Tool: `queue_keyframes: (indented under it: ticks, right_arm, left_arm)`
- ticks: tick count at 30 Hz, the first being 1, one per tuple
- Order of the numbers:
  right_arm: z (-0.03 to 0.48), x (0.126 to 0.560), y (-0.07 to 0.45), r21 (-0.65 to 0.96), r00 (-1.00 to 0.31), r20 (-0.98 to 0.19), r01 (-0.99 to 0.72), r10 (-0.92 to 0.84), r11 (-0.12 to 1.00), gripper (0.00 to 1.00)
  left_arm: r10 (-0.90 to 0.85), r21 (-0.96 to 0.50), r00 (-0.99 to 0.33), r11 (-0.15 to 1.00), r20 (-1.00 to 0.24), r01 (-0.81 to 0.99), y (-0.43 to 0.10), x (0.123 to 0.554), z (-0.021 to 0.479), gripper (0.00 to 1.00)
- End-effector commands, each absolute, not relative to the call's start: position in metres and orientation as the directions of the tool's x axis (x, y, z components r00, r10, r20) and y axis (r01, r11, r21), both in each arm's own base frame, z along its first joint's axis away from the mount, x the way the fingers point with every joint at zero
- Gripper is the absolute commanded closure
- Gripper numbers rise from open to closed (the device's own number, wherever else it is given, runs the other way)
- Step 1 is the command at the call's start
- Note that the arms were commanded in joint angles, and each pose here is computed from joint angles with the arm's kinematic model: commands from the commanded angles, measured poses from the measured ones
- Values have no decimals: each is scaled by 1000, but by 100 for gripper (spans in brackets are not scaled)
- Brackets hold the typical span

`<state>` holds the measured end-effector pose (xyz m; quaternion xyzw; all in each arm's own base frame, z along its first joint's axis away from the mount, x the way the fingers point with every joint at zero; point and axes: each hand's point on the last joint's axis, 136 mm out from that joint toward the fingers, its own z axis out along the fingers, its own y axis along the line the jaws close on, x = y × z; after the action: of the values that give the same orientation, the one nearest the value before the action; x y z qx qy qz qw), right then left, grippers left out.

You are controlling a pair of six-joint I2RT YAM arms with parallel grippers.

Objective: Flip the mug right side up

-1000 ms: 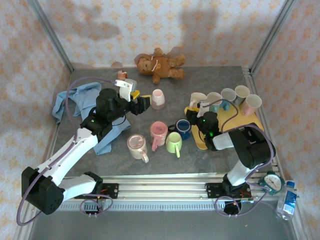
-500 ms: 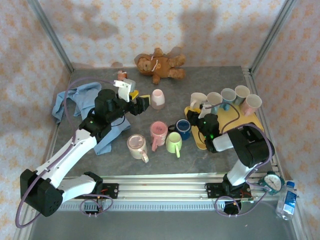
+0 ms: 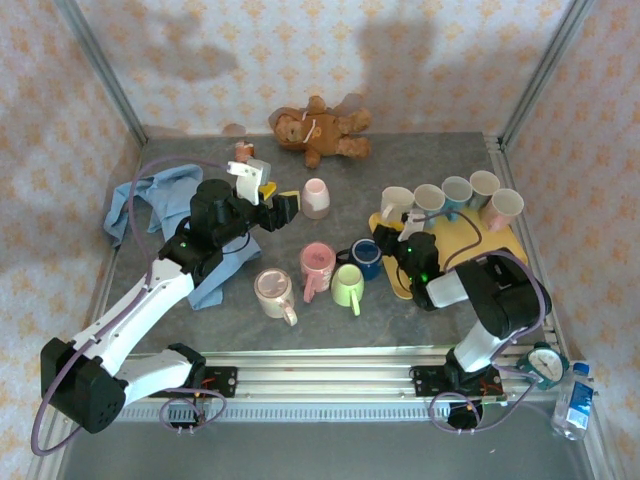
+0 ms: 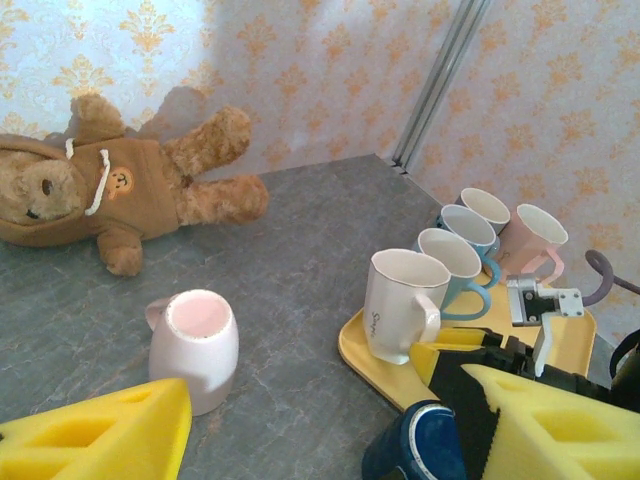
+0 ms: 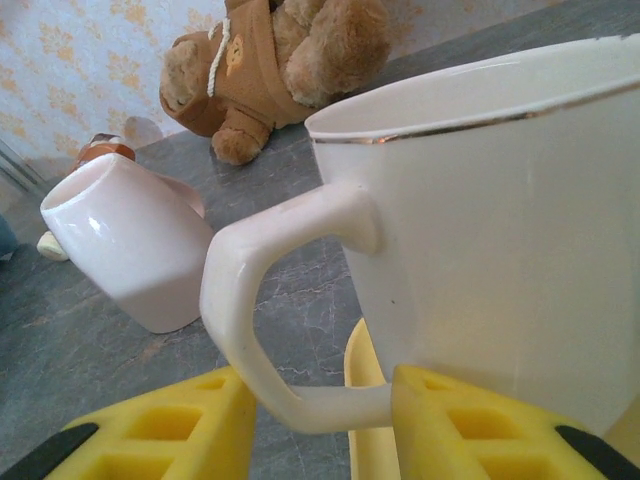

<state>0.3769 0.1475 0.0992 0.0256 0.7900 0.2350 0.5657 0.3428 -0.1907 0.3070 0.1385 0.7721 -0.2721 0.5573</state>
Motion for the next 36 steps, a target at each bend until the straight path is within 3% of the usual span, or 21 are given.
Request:
queue_keyframes:
  ticks: [1, 21, 26, 36]
  right_arm:
    - [104, 374, 141, 409, -347, -878, -187, 329, 893, 59]
    - [103, 349, 136, 426, -421, -838, -106, 347, 899, 54]
    - [123, 338, 129, 413, -444, -832, -94, 333, 906, 54]
    - [180, 320, 93, 357, -680, -658, 95, 323, 929, 56]
  left_arm:
    - [-107, -268, -323, 819, -940, 508, -185, 340, 313, 30]
    - [-83, -276, -396, 843, -915, 461, -183, 348, 298, 29]
    - [-100, -263, -431, 904, -897, 338, -164, 357, 288, 29]
    - [-69, -174, -656, 980, -752, 96, -160, 381, 241, 33]
